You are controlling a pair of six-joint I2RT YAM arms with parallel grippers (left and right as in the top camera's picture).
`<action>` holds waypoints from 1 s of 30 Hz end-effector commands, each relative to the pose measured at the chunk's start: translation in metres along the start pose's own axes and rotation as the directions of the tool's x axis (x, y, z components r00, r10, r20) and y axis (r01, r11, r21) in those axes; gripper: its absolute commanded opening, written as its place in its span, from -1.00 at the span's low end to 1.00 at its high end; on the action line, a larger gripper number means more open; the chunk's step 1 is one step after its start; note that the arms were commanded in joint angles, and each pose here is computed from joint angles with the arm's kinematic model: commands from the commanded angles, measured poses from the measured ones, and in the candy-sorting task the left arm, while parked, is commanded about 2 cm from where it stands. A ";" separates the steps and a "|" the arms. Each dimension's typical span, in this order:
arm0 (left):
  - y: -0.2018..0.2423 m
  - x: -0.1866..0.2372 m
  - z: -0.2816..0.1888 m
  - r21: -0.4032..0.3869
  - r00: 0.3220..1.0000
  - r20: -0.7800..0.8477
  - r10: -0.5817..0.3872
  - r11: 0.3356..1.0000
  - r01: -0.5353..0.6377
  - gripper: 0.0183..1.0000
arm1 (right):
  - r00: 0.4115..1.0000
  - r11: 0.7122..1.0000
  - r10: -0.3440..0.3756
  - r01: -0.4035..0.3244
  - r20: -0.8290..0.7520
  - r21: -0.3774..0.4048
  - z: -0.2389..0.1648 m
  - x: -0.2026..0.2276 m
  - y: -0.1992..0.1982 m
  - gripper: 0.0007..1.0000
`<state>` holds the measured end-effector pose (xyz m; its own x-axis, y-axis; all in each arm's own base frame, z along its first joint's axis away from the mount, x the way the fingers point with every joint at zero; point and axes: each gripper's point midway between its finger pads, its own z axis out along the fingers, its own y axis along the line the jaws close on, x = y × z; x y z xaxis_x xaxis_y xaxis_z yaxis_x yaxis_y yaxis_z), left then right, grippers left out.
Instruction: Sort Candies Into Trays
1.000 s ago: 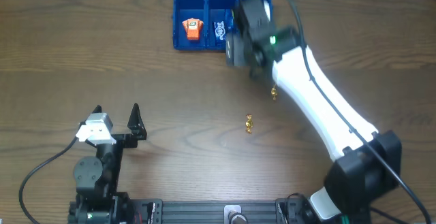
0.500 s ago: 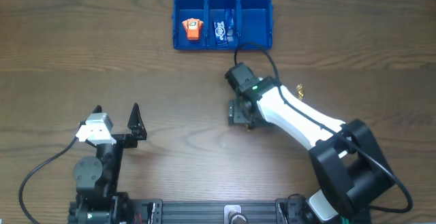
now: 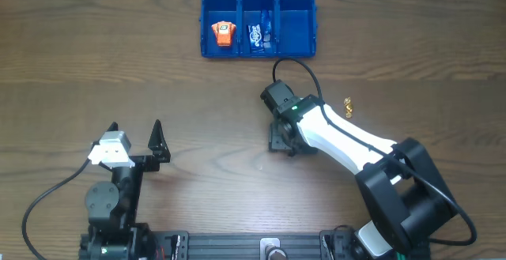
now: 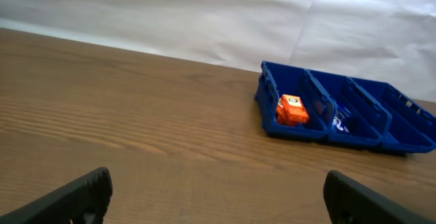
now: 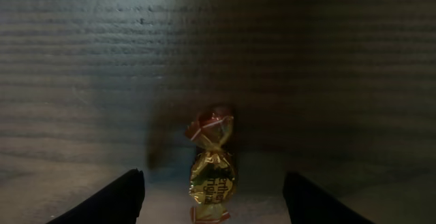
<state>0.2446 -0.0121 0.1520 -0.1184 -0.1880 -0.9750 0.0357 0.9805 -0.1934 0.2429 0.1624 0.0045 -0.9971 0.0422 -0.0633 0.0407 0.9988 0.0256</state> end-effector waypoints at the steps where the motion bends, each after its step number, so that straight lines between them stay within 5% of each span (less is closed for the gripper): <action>1: 0.001 0.016 0.001 0.006 0.999 -0.049 0.012 1.000 -0.012 1.00 | 1.000 1.000 0.013 -0.013 -0.011 0.011 0.005 0.005 -0.003 0.31; 30: 0.001 0.016 0.001 0.006 0.999 -0.049 0.012 1.000 -0.012 1.00 | 1.000 0.999 0.013 -0.013 0.015 0.029 0.014 -0.002 -0.004 -0.66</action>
<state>0.2446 -0.0121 0.1520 -0.1184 -0.1880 -0.9750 0.0357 0.9805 -0.1934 0.2468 0.1648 -0.0037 -0.9958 0.0535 -0.0749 0.0511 0.9981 0.0339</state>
